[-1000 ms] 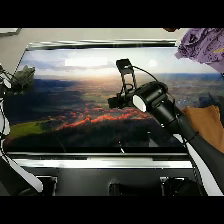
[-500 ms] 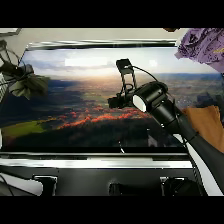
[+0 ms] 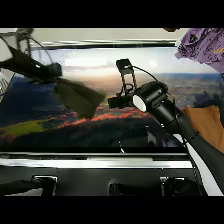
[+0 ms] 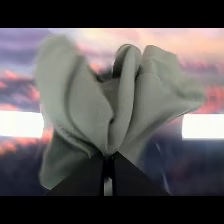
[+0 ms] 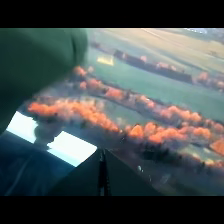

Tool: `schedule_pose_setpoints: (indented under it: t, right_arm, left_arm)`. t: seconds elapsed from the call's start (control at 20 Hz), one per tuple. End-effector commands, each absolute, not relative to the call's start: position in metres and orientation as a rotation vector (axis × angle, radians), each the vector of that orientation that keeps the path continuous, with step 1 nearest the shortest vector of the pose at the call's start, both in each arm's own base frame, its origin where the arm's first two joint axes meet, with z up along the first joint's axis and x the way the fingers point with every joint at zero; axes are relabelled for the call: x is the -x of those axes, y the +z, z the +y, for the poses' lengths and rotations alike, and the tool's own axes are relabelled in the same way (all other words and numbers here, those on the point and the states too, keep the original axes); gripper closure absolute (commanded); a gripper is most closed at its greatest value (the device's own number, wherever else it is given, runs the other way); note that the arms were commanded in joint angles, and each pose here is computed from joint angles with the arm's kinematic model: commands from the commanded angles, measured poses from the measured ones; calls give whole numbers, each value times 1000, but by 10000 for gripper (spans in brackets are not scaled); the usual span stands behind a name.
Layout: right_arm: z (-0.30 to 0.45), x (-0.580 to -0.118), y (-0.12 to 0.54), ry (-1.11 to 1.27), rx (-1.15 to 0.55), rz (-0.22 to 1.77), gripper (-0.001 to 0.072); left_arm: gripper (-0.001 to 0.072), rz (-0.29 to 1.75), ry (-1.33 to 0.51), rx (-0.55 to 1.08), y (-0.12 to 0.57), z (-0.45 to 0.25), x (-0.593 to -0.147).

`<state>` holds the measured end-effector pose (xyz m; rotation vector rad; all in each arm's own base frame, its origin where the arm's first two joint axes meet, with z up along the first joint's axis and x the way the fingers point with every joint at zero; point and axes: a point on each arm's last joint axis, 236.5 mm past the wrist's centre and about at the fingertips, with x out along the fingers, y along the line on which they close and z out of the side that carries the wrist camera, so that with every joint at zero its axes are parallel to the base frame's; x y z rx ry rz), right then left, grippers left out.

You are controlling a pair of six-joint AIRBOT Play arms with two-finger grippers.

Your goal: Fold the clothes and pants, and hang the long-sleeved shirts on hangers.

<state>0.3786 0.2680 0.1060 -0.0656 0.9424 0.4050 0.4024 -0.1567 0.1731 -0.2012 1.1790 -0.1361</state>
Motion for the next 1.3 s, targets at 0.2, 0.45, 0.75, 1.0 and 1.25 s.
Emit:
schedule_pose_setpoints:
  t: [0.2,0.45,0.75,1.0,1.25]
  right_arm:
    - [268,-378,107,406,65,941,683]
    - [269,-379,107,407,63,939,683]
    - [274,-379,113,423,34,924,682]
    - [283,-388,126,446,4,857,682]
    - [248,-385,106,299,-169,1008,462]
  left_arm:
    - [330,1403,-212,106,62,-233,-340]
    - [20,1379,-237,137,67,-210,-352]
    - [29,1234,-120,215,113,-104,-386]
    - [29,1218,-23,280,111,-57,-397]
    - [28,1209,-4,292,103,-50,-408]
